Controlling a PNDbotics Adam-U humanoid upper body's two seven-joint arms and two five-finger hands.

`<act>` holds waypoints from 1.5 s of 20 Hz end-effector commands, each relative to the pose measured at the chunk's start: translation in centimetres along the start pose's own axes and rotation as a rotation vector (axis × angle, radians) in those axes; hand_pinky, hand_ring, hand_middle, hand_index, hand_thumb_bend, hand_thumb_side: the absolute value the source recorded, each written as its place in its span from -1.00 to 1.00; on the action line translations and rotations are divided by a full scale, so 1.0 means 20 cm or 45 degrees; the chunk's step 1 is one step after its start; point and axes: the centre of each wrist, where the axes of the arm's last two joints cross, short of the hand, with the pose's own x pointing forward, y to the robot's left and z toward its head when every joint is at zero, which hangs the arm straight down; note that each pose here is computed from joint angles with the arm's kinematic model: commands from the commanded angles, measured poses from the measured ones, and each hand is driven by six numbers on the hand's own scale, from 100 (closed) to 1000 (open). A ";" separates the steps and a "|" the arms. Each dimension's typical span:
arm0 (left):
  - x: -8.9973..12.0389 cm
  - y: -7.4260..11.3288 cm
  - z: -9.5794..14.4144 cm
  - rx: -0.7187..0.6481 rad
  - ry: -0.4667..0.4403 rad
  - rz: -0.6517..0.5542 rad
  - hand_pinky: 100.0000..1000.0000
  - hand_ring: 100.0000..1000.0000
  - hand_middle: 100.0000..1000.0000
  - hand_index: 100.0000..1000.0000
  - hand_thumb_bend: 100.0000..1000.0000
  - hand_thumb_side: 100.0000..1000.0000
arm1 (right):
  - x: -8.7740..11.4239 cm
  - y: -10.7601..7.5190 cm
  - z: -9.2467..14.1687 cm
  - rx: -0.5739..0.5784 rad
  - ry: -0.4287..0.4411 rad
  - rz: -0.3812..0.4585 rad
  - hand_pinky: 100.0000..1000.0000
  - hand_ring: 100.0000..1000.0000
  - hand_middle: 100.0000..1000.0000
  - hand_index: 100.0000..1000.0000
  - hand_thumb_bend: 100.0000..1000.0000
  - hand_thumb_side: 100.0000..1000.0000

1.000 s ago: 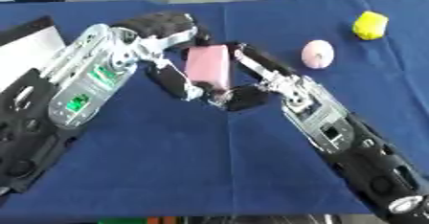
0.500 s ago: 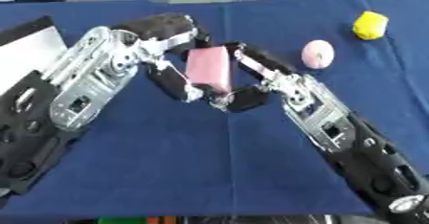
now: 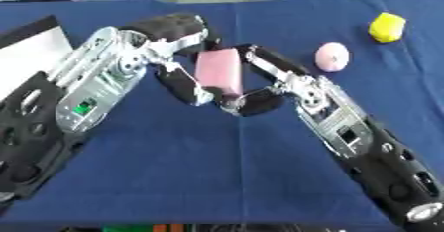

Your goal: Pick up the objects with one hand, pass them to the other hand, and then place them into the box on the other side of the table.

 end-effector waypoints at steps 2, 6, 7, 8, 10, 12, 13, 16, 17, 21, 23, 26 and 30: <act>0.00 0.10 0.05 0.085 0.017 -0.045 0.16 -0.02 -0.30 -0.29 -0.99 -0.86 | -0.03 0.00 0.02 0.045 0.028 0.031 0.77 0.63 0.46 0.76 -0.48 -1.00; -0.01 0.10 0.06 0.091 0.034 -0.047 0.16 -0.02 -0.30 -0.28 -1.00 -0.87 | -0.04 -0.01 0.03 0.052 0.036 0.034 0.77 0.63 0.47 0.76 -0.49 -1.00; -0.02 0.10 0.06 0.089 0.039 -0.046 0.16 -0.02 -0.31 -0.29 -0.99 -0.87 | -0.04 -0.01 0.04 0.053 0.040 0.034 0.77 0.63 0.47 0.76 -0.49 -1.00; -0.02 0.09 0.06 0.089 0.041 -0.045 0.16 -0.02 -0.31 -0.29 -1.00 -0.87 | -0.04 -0.01 0.04 0.057 0.041 0.034 0.77 0.63 0.47 0.76 -0.49 -1.00; -0.02 0.09 0.06 0.091 0.042 -0.043 0.16 -0.02 -0.31 -0.29 -1.00 -0.88 | -0.05 -0.01 0.04 0.063 0.040 0.034 0.77 0.63 0.48 0.77 -0.49 -1.00; -0.02 0.10 0.06 0.100 0.045 -0.048 0.16 -0.02 -0.31 -0.29 -0.99 -0.88 | -0.05 -0.01 0.05 0.064 0.040 0.033 0.77 0.63 0.49 0.77 -0.49 -1.00; -0.02 0.10 0.07 0.103 0.047 -0.049 0.16 -0.02 -0.31 -0.29 -1.00 -0.88 | -0.05 -0.01 0.05 0.064 0.041 0.033 0.77 0.63 0.49 0.77 -0.49 -1.00; -0.03 0.10 0.07 0.112 0.054 -0.049 0.16 -0.02 -0.31 -0.29 -1.00 -0.88 | -0.06 -0.01 0.06 0.064 0.043 0.033 0.77 0.62 0.49 0.77 -0.50 -1.00; -0.03 0.10 0.07 0.114 0.055 -0.049 0.16 -0.02 -0.31 -0.29 -1.00 -0.88 | -0.06 -0.01 0.06 0.062 0.044 0.033 0.77 0.62 0.48 0.77 -0.52 -1.00; -0.03 0.10 0.07 0.116 0.063 -0.057 0.16 -0.02 -0.31 -0.29 -1.00 -0.89 | -0.06 -0.01 0.07 0.049 0.047 0.027 0.75 0.61 0.46 0.75 -0.60 -1.00; -0.03 0.10 0.07 0.118 0.065 -0.055 0.16 -0.02 -0.30 -0.27 -1.00 -0.89 | -0.06 -0.01 0.07 0.042 0.045 0.020 0.72 0.58 0.34 0.66 -0.74 -1.00; -0.03 0.09 0.07 0.118 0.064 -0.045 0.16 -0.01 -0.26 -0.21 -1.00 -0.98 | -0.07 -0.01 0.07 -0.003 0.047 -0.020 0.66 0.51 0.09 0.45 -1.00 -1.00; -0.03 0.09 0.06 0.113 0.066 -0.024 0.18 0.02 -0.20 -0.12 -0.95 -1.00 | -0.06 -0.01 0.07 -0.089 0.043 -0.094 0.57 0.39 -0.23 0.10 -1.00 -1.00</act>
